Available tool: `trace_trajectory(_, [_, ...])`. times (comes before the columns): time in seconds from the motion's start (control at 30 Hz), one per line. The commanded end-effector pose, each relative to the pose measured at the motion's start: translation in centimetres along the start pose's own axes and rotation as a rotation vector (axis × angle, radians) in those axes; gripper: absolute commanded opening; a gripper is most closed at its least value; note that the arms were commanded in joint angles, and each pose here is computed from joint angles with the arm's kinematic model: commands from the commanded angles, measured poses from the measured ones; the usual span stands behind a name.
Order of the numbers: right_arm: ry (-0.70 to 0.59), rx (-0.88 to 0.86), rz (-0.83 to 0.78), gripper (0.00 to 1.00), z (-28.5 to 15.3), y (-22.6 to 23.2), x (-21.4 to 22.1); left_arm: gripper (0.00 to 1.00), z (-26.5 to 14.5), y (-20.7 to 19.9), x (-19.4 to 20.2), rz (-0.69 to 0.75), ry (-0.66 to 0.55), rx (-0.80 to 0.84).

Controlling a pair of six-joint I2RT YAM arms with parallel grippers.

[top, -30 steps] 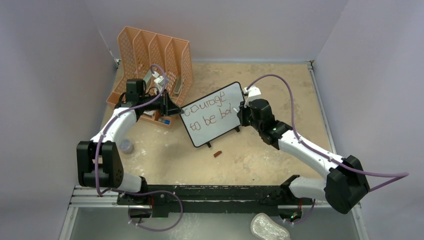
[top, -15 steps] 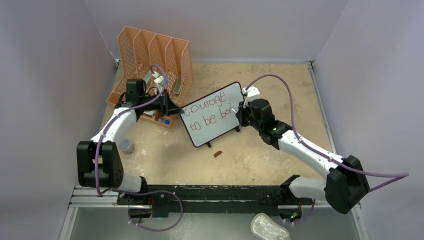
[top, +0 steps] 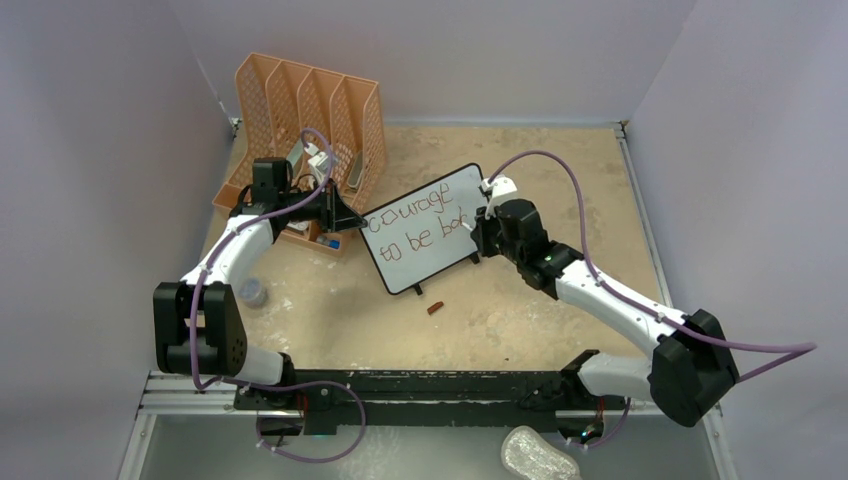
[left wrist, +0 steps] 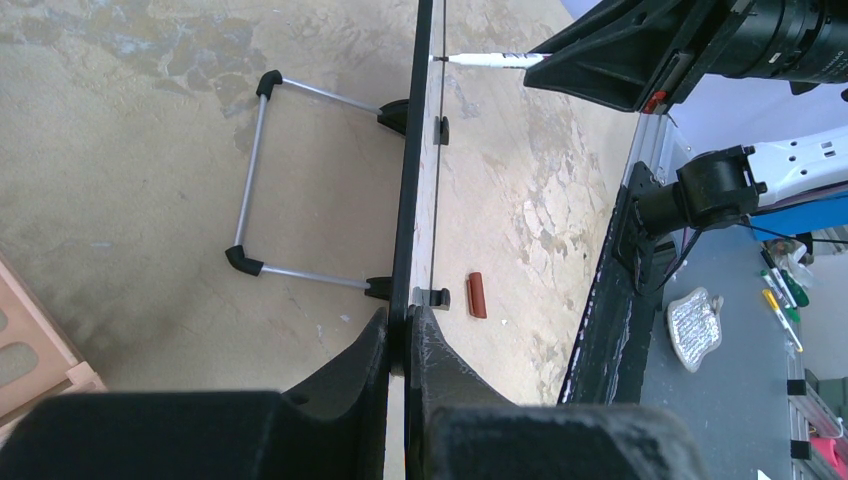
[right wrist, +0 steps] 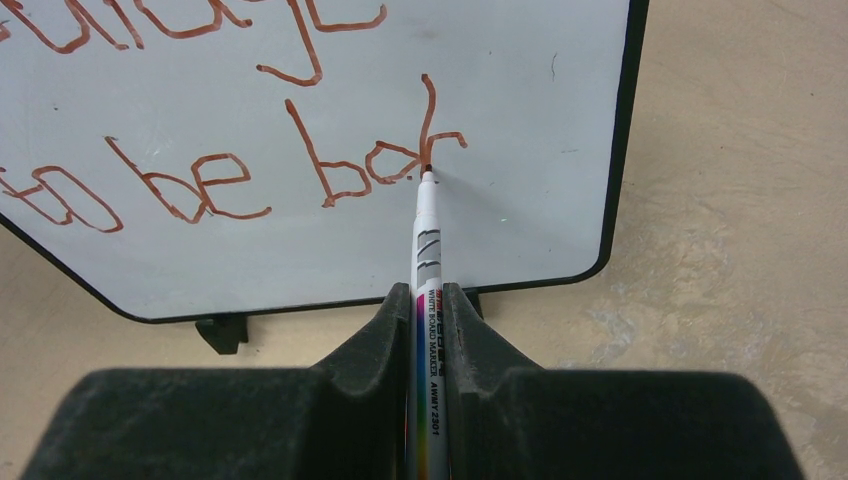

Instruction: Write a sentence on the whiteboard

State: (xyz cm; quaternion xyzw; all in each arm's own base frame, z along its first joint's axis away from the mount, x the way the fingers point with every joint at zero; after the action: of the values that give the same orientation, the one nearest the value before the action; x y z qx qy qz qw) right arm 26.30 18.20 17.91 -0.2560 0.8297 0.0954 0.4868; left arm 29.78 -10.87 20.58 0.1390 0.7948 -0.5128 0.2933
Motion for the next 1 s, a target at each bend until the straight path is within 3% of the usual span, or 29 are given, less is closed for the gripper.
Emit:
trace_trajectory(0.0, [-0.006,0.014,0.015,0.00,0.0,-0.1,-0.8,0.00,-0.3,-0.3,-0.3,0.039,-0.021,-0.022])
trace_trajectory(0.4, [0.010,0.063,0.045,0.00,-0.2,-0.5,-0.6,0.00,-0.3,-0.3,-0.3,0.039,-0.020,-0.022])
trace_trajectory(0.97, [-0.117,0.082,0.042,0.00,-0.7,-1.0,-3.5,0.00,-0.3,-0.2,-0.3,0.041,-0.021,-0.024])
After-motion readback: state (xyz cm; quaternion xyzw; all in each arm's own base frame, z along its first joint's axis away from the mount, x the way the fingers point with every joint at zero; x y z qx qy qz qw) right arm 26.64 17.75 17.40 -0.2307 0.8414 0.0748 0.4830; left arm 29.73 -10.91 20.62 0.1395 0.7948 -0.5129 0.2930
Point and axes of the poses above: each gripper's point midway between its finger pads, its own z axis out along the fingers, its own y axis along the line the jaws close on, x = y × z, the point moved 6 cm from there along -z, back along the fingers, and after that the axes turned 15 degrees about -z, right-handed, at the moved point
